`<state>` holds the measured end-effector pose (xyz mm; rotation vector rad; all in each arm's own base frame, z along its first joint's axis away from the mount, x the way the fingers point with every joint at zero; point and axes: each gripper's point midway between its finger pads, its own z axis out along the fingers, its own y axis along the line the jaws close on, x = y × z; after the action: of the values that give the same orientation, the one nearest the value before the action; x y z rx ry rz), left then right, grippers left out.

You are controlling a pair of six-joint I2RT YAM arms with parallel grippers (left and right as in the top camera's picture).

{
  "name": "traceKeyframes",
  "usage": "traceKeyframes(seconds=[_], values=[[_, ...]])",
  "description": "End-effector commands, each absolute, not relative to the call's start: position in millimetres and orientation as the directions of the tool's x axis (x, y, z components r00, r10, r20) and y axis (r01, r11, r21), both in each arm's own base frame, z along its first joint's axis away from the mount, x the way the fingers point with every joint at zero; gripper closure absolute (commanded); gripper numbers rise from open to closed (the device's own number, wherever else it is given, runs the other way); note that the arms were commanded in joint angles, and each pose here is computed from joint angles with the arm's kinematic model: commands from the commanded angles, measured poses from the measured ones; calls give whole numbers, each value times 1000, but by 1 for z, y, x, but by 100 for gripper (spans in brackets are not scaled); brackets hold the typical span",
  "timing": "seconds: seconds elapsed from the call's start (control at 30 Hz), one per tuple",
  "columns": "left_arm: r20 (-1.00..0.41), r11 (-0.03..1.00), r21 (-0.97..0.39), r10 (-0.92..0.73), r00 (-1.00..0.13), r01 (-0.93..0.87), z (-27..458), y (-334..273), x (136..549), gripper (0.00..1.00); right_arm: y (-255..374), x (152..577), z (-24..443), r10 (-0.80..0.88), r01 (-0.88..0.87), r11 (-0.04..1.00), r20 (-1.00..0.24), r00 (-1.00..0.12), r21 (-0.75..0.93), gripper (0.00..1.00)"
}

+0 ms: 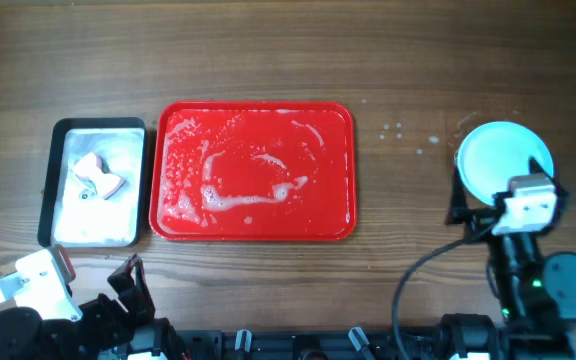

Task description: Clean dirty plates on tray and stack at the side

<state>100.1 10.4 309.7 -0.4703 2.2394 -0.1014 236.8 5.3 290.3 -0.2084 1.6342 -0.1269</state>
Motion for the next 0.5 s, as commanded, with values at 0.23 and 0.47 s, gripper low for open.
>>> traceKeyframes(seconds=[0.23, 0.47], values=[[-729, 931, -226, -357, -583, -288, 313, 10, 99, 0, 20, 241, 216, -160, -114, 979, -983, 93, -170, 0], [-729, 931, -226, -357, -583, -288, 313, 10, 99, 0, 18, 242, 215, -110, -95, 987, -978, 176, -128, 0]])
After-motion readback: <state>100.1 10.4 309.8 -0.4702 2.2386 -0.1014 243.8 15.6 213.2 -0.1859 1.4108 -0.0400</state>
